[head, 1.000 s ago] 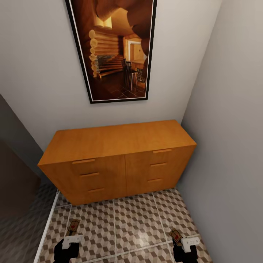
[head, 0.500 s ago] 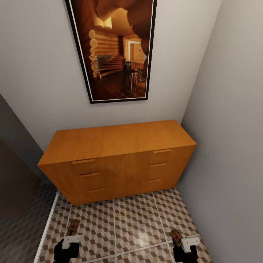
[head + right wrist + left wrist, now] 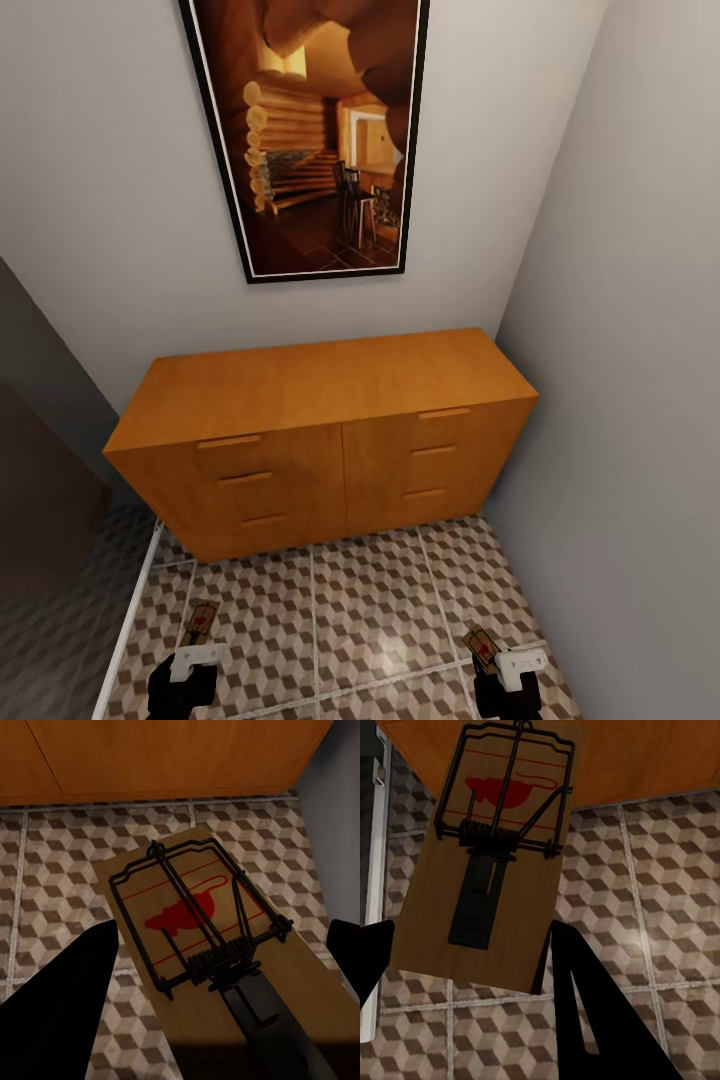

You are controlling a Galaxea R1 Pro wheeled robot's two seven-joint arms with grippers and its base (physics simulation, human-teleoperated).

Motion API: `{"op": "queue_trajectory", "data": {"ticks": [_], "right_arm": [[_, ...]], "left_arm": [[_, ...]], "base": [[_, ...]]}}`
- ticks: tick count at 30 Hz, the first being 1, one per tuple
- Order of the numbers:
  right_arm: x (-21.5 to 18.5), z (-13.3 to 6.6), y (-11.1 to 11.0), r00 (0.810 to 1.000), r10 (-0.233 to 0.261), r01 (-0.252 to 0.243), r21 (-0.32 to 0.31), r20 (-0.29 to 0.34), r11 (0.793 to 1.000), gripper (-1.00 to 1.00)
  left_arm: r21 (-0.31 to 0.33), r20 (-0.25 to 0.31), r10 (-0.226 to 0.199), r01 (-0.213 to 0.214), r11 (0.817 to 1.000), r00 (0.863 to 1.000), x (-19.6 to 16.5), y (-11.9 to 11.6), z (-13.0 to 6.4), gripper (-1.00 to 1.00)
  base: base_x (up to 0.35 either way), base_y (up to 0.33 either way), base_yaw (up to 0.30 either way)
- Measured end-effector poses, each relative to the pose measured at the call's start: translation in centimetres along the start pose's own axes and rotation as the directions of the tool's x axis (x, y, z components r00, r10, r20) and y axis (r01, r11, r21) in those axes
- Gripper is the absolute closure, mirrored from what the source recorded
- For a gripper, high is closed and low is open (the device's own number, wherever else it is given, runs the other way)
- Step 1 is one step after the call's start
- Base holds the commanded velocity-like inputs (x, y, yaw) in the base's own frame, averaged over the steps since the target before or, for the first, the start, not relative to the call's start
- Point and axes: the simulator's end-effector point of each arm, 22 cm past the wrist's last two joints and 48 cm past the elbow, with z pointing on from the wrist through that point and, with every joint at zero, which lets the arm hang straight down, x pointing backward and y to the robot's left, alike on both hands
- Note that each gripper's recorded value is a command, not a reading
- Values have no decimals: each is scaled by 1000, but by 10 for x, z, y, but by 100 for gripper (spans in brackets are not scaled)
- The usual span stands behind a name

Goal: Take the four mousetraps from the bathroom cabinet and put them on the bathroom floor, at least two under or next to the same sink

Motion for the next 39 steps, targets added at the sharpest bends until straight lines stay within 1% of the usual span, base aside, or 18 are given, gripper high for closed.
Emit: {"op": "queue_trajectory", "data": {"ticks": [23, 39], "right_arm": [[-3, 0, 0, 1000, 0, 0, 0, 7, 1000, 100], [-11, -2, -1, 1000, -1, 1, 2, 24, 1000, 100]], "left_arm": [[0, 7, -1, 1, 1000, 1000, -3, 0, 0, 100], [-1, 30, -4, 4, 1000, 1000, -15, 1, -2, 100]], "base": [[0, 0, 0], [0, 0, 0]]}}
